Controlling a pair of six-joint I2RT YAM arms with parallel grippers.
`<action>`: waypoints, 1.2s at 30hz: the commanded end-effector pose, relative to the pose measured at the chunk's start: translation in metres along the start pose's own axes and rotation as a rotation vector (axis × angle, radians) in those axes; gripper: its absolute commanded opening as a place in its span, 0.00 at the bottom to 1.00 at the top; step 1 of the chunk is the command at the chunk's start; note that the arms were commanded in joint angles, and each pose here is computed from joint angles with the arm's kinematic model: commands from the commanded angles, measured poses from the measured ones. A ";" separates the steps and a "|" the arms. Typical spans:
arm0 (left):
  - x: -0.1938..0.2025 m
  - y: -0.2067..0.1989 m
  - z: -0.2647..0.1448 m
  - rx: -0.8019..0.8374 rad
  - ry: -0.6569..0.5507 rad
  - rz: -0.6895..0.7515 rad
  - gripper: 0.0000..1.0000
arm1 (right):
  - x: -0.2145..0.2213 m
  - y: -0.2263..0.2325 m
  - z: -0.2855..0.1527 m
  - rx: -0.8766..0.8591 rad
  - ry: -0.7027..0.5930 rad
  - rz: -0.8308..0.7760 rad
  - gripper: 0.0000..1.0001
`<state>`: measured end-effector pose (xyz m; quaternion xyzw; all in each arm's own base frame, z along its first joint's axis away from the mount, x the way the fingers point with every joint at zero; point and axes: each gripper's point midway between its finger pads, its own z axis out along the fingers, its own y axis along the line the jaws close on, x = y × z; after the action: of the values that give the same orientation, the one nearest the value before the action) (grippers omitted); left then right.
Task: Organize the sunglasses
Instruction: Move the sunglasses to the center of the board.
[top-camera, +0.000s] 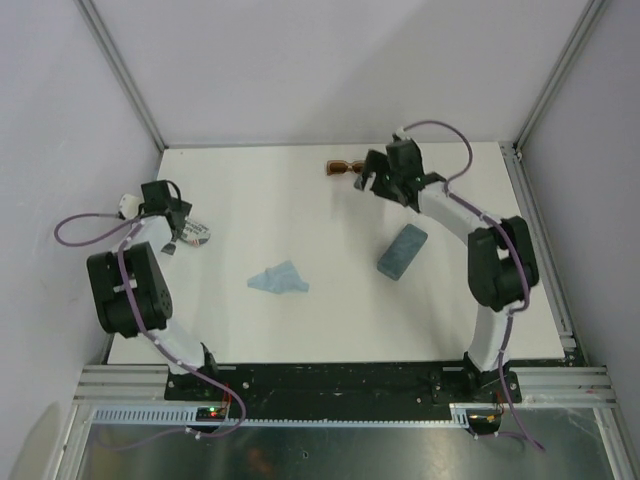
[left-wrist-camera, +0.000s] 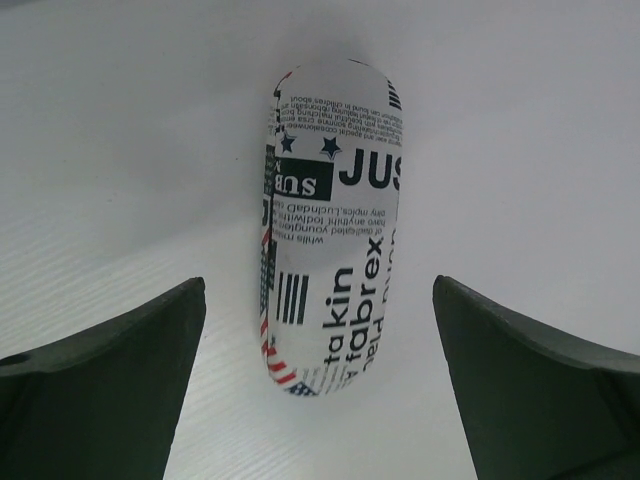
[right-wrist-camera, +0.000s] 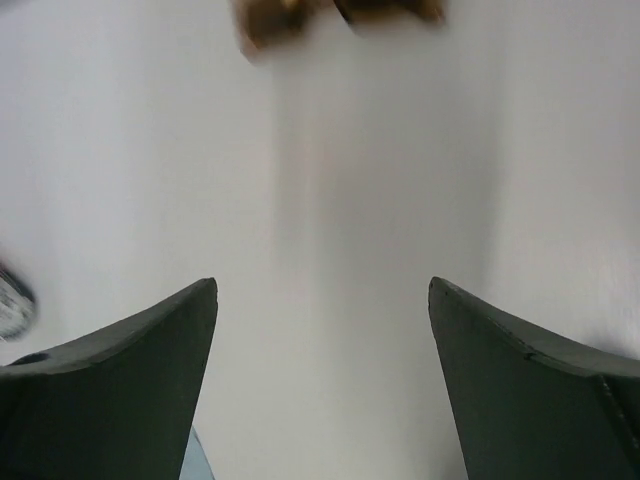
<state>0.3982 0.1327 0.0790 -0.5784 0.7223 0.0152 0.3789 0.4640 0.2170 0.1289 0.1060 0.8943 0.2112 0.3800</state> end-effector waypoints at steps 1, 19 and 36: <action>-0.002 0.003 0.018 -0.078 0.011 0.014 1.00 | -0.051 0.043 0.029 -0.061 -0.061 -0.093 0.91; 0.021 0.009 0.055 -0.174 0.104 -0.016 0.97 | -0.150 0.066 0.139 -0.084 -0.362 -0.336 0.93; 0.037 0.013 0.057 -0.174 0.160 -0.026 0.91 | -0.125 0.057 0.195 -0.183 -0.359 -0.197 0.86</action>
<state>0.4234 0.1400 0.0309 -0.6000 0.7399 0.0352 0.3023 0.6944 0.2640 0.0832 0.0272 0.8136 0.1957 0.5468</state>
